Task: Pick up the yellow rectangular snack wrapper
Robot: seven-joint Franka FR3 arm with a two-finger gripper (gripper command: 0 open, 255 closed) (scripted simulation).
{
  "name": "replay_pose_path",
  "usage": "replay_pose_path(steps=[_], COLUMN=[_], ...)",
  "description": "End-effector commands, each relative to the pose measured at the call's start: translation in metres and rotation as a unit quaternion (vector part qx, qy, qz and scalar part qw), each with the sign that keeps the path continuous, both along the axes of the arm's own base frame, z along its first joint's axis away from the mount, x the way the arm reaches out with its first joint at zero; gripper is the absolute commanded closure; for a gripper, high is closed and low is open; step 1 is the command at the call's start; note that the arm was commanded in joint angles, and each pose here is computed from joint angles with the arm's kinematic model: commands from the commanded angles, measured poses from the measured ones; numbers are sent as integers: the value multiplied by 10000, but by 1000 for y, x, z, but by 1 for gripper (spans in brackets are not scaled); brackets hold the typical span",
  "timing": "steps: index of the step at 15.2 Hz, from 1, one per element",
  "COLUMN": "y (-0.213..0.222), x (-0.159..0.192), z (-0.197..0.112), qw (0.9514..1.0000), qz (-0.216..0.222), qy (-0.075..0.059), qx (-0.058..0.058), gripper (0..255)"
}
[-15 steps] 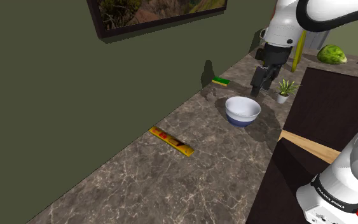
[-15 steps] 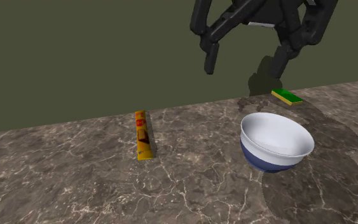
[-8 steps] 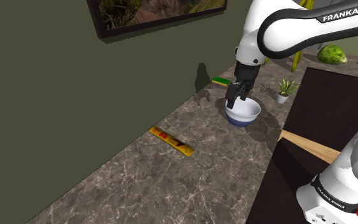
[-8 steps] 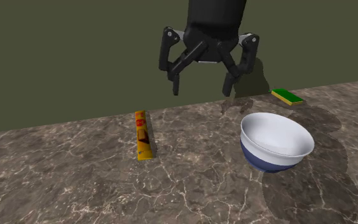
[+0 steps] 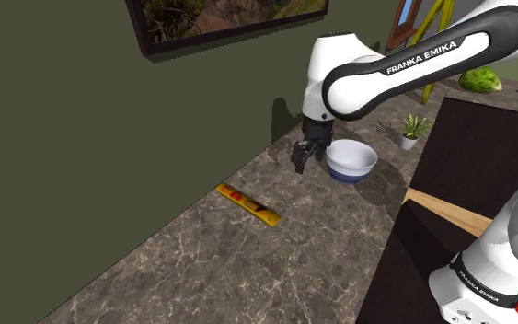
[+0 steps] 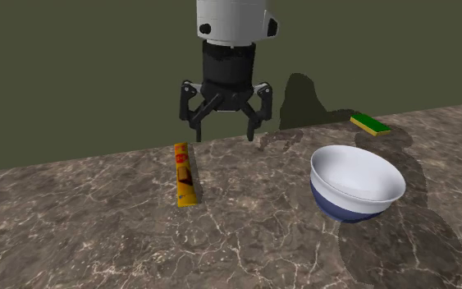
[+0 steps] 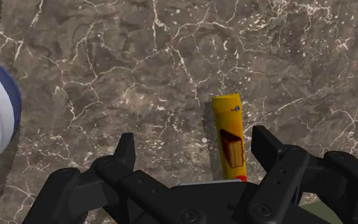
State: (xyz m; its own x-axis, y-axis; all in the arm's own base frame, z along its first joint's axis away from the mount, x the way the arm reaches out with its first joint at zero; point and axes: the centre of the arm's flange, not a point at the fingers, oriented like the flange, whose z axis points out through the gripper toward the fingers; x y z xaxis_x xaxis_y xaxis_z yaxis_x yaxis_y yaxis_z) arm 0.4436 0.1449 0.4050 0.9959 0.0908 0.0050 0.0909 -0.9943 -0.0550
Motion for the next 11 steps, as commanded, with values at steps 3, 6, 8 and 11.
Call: replay_pose_path(steps=[3, 6, 8, 11], y=[29, 50, 63, 83], x=[32, 55, 70, 92], z=[-36, -63, -80, -107], qw=[10000, 10000, 9999, 9999], qz=[31, 55, 71, 96], qy=[-2, 1, 3, 5], qx=[-42, -78, -102, -139], gripper=[0, 0, 0, 0])
